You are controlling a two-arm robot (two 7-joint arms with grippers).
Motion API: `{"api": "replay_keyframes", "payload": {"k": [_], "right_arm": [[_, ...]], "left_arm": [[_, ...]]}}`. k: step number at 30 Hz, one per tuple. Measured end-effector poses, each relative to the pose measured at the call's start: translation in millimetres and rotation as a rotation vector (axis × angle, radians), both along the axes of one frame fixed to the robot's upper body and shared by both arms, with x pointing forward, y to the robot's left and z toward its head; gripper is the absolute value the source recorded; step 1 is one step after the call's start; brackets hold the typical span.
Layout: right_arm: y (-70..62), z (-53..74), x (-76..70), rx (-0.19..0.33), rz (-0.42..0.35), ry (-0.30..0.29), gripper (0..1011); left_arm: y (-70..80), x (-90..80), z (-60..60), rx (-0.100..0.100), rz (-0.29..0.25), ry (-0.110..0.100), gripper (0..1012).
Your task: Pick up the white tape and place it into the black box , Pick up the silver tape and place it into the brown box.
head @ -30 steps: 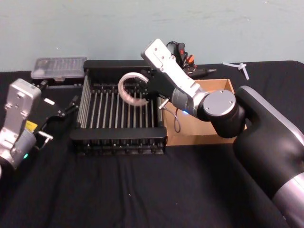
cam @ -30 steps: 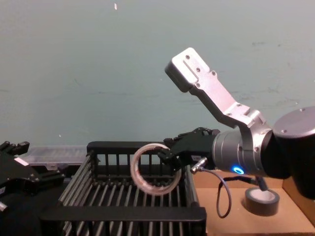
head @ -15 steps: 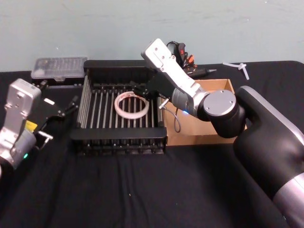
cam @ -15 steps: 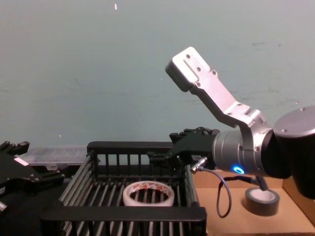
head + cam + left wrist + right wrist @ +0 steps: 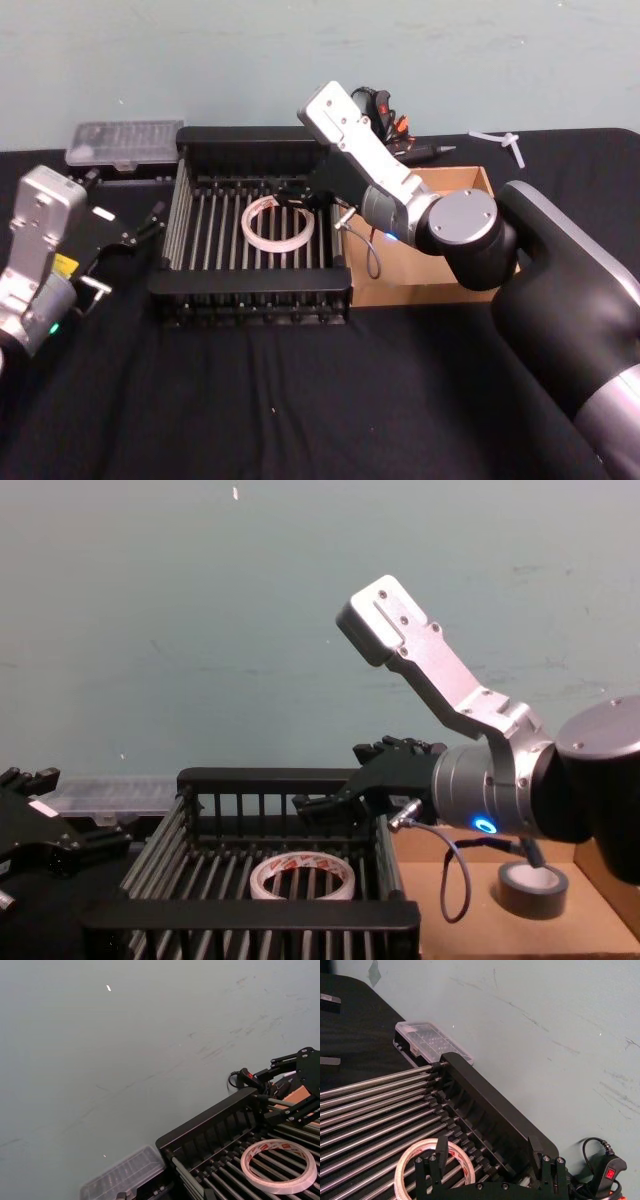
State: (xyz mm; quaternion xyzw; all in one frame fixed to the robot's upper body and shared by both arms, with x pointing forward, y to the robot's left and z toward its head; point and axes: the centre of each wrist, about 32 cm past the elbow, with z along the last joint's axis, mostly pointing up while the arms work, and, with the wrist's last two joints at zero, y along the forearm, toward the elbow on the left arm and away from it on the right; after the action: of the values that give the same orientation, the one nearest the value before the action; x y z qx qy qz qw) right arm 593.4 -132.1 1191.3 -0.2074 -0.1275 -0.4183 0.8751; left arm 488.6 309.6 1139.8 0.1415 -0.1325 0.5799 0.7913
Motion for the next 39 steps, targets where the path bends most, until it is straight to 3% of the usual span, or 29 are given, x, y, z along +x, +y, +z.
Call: {"api": "replay_keyframes", "payload": {"k": [5,9,23,29,39], "right_arm": [[-0.7,0.7,-0.8,0.003,0.001,-0.002,1002],[-8.8,1.5,-8.0,0.008,-0.007,-0.006,1002],[-55.5,4.4,-57.6,0.015,-0.147,-0.076,1002],[-78.4,-7.5,-87.2,-0.013,-0.243,-0.109,1002],[-94.4,-25.6,-110.5,-0.048,-0.328,-0.109,1002]], "left_arm": [[0.0,0.0,0.0,0.0,0.0,0.0,1001],[0.0,0.0,0.0,0.0,0.0,0.0,1001],[0.0,0.0,0.0,0.0,0.0,0.0,1001],[0.0,0.0,0.0,0.0,0.0,0.0,1001],[0.0,0.0,0.0,0.0,0.0,0.0,1001]]}}
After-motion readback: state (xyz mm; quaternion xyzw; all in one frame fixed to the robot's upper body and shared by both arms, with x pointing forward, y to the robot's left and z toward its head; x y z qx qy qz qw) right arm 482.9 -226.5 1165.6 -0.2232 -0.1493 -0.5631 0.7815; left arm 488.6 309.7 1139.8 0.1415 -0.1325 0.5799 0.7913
